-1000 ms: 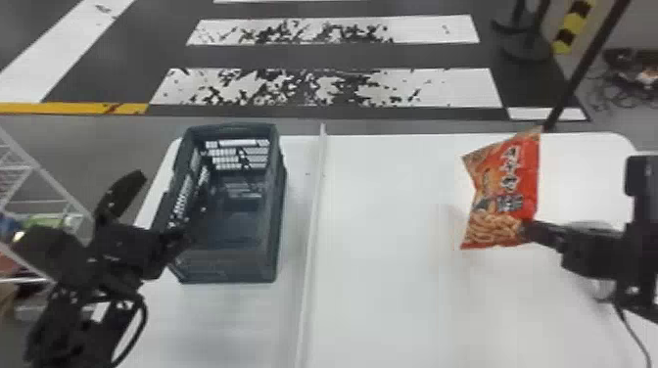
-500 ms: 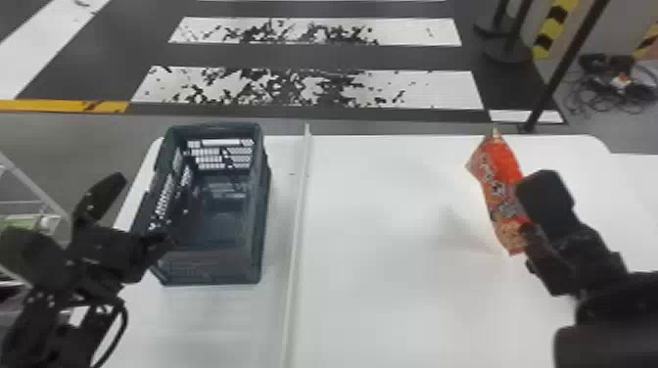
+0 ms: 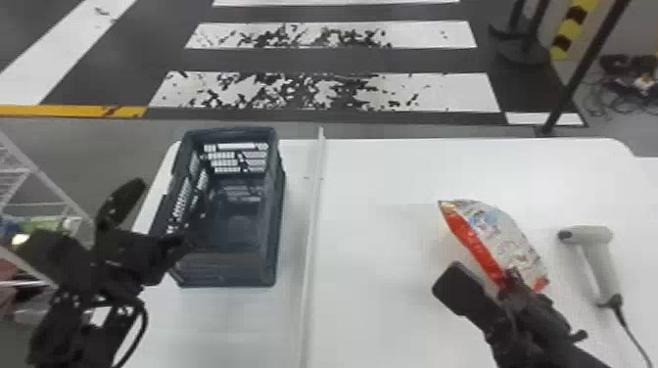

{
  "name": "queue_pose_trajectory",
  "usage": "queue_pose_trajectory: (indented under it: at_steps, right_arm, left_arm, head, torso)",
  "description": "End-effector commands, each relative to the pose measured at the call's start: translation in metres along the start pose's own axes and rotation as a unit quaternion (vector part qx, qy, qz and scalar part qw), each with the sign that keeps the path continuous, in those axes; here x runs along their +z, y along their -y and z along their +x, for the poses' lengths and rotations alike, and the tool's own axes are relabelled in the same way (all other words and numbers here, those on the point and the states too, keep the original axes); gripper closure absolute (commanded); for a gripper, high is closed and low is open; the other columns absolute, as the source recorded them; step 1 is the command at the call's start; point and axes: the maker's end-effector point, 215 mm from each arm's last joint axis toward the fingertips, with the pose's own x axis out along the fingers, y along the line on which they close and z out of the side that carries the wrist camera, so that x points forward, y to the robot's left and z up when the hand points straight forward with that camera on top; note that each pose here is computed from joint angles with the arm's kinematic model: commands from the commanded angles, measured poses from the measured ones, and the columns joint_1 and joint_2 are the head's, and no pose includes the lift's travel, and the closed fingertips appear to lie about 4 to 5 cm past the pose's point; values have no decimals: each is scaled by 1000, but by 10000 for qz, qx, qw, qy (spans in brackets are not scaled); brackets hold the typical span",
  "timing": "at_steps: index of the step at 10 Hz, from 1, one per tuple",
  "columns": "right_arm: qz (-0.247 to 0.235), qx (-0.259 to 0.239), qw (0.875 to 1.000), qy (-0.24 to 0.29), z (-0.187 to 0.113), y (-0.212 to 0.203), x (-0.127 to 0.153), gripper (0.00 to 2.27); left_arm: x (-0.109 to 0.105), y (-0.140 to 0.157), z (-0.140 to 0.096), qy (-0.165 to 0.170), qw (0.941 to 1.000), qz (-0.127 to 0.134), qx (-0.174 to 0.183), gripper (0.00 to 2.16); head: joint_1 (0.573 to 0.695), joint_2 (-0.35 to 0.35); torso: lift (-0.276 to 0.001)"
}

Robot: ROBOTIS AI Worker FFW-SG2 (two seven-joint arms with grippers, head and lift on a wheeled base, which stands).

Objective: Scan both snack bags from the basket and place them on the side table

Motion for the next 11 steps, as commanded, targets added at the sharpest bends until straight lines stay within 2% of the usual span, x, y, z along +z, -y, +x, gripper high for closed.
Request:
queue_pose_trajectory:
  at_steps: [1,2,3,5,6,7,8,9,10,11]
  right_arm:
    - [97,506,9986,150,-5,-31,10,613]
    - [354,939,9947,236,-8,-48,16,-1]
    - [750,1390,9869,335,-13,-58,23,-1]
    - [1855,2437,9490,743,-29,-61,50,53]
    - [2300,2683,9306,960,-32,-47,62,113]
    - [2491,2657,9253,1058,-28,-33,65,329]
    - [2662,2627,9194,1215,-23,-20,69,741]
    - [2985,2700,9051,1369,-19,-13,75,1561]
    - [3214,2720,8957,1427,-11,-6,75,2169]
    - [3229,2765,8903,1633,-8,-1,82,2250]
  left_arm:
    - [-1,-1,-1,-13,10000,4,13,-1]
    - [-2,-4,-2,-24,10000,5,34,-1]
    - [-3,-7,-4,-33,10000,-31,65,-1]
    - [-4,-9,-5,-46,9999,-22,86,-1]
    - [-5,-9,-6,-54,9999,-19,85,-1]
    - [-5,-10,-6,-58,9999,-24,92,-1]
    - [-7,-11,-7,-70,9999,-31,95,-1]
    - [-9,-11,-8,-84,9999,-61,93,-1]
    - [-11,-11,-8,-97,9999,-79,105,-1]
    - [-11,-11,-8,-97,9999,-79,105,-1]
  head:
    - [695,124]
    - [695,154]
    - [695,171]
    - [695,229]
    - [695,255]
    - [695,265]
    - [695,264]
    - [695,255]
    - [695,246]
    - [695,239]
  torso:
    - [-75]
    - [-75]
    - [-75]
    - [-75]
    - [-75]
    - [-75]
    - [-75]
    - [-75]
    - [-75]
    - [-75]
